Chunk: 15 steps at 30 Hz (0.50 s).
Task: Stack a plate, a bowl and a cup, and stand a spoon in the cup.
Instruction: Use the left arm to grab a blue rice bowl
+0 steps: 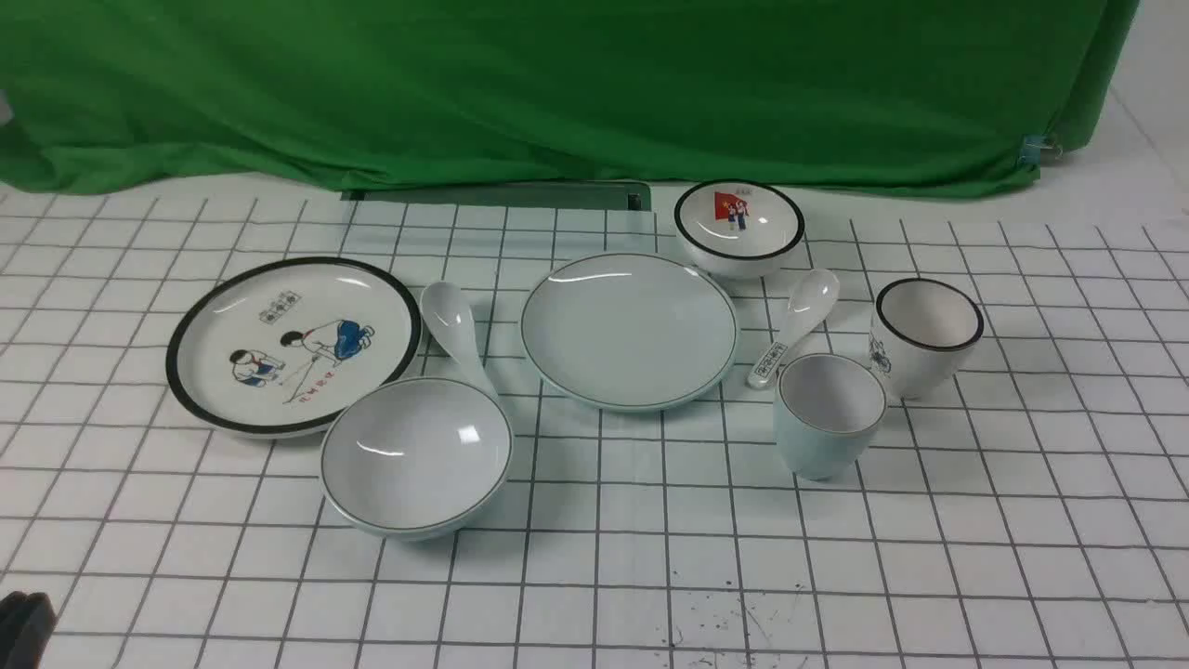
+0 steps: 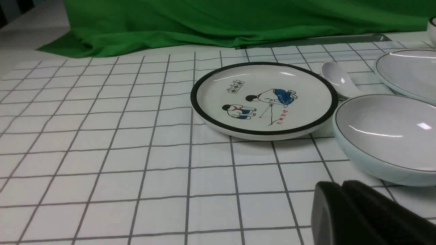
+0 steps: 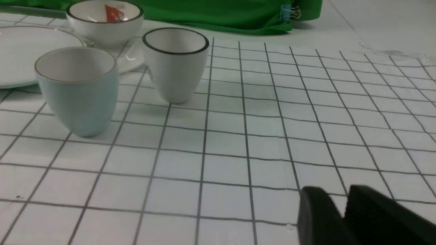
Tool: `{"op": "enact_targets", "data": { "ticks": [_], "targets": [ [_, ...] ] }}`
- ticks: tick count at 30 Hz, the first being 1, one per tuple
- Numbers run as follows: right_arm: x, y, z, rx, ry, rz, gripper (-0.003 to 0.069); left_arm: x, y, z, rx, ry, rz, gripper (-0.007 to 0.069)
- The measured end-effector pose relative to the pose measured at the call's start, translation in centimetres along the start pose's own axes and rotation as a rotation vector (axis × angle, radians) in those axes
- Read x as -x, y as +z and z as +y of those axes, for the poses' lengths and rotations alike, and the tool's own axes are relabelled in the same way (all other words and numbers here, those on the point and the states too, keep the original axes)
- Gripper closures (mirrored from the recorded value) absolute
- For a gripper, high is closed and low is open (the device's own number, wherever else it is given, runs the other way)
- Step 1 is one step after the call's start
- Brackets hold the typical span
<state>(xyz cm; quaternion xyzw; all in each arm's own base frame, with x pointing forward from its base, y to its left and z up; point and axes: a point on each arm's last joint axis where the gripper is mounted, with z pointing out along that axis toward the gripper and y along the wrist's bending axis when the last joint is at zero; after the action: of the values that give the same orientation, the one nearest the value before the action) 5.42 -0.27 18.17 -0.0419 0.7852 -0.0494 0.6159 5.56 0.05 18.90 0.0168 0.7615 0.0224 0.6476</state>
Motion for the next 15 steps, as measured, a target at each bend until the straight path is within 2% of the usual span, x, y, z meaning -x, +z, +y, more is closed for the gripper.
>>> {"op": "enact_targets", "data": {
  "ticks": [15],
  "targets": [
    [0.00,0.00,0.00,0.000,0.000,0.000,0.0441,0.00,0.00,0.00,0.000,0.000,0.000,0.0654]
  ]
}}
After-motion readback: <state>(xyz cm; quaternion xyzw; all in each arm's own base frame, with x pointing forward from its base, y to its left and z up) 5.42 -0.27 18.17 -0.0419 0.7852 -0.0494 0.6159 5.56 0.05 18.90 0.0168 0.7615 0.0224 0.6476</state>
